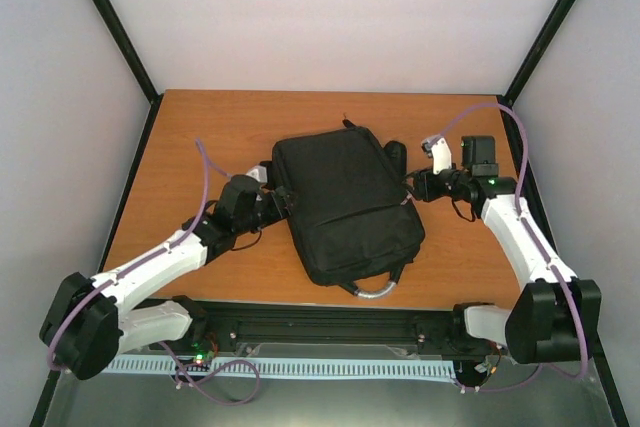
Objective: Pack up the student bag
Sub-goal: Zip the student bag at the center of the board, then reset both arms
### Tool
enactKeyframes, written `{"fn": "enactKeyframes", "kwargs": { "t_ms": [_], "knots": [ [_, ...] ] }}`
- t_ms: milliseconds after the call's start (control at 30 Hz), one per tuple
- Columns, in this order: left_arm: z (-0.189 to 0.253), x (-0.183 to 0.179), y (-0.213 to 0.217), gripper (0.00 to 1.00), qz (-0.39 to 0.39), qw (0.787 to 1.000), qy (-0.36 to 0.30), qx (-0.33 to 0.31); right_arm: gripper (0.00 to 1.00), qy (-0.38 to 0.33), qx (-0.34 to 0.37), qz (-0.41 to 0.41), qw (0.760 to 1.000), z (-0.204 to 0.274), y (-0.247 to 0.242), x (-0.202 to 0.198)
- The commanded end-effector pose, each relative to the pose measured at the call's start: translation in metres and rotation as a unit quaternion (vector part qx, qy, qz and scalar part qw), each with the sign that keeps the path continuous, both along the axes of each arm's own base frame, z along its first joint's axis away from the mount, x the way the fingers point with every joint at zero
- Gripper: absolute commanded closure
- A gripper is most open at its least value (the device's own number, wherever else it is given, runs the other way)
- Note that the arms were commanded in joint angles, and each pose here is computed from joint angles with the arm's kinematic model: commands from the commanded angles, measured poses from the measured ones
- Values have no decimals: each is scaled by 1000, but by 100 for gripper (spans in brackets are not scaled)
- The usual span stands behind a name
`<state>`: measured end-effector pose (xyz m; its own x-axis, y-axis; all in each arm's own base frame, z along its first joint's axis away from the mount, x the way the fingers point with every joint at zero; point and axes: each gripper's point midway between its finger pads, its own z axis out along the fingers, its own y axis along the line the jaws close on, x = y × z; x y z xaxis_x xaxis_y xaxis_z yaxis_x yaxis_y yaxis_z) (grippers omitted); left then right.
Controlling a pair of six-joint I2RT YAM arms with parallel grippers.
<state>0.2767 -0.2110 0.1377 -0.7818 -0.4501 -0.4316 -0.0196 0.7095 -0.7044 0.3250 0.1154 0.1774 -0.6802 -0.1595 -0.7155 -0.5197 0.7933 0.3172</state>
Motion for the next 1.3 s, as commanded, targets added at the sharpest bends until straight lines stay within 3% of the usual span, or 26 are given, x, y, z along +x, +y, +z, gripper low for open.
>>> {"fn": "enactKeyframes", "kwargs": {
  "t_ms": [0, 100, 300, 433, 467, 567, 800, 867, 933, 1067, 1267],
  "knots": [
    [26, 11, 8, 24, -12, 997, -32, 74, 47, -47, 9, 6, 999, 37, -4, -3],
    [33, 17, 11, 16, -22, 993, -30, 115, 42, -74, 4, 3, 997, 55, -11, -2],
    [68, 24, 12, 16, -53, 983, -46, 169, 42, -143, 26, 11, 989, 98, -17, -3],
    [94, 32, 17, 15, -72, 969, -65, 226, 23, -164, 35, -26, 985, 116, -26, 7],
    [98, 35, 20, 15, -73, 965, -67, 243, 13, -161, 35, -42, 985, 122, -29, 12],
    [110, 40, 28, 15, -75, 953, -73, 283, 7, -153, 25, -38, 987, 134, -32, 19],
    [129, 42, 46, 14, -58, 938, -94, 328, 0, -198, 12, -87, 976, 185, -48, 24],
    [133, 42, 55, 8, -39, 934, -104, 340, 0, -202, 8, -128, 971, 193, -59, 27],
    [132, 43, 66, 1, -15, 927, -111, 357, 0, -195, 5, -166, 967, 187, -70, 30],
    [121, 43, 90, 0, 38, 917, -107, 382, 0, -182, 2, -235, 955, 159, -89, 32],
    [109, 39, 102, 0, 64, 918, -118, 373, 0, -220, -5, -250, 943, 149, -94, 12]
  ]
}}
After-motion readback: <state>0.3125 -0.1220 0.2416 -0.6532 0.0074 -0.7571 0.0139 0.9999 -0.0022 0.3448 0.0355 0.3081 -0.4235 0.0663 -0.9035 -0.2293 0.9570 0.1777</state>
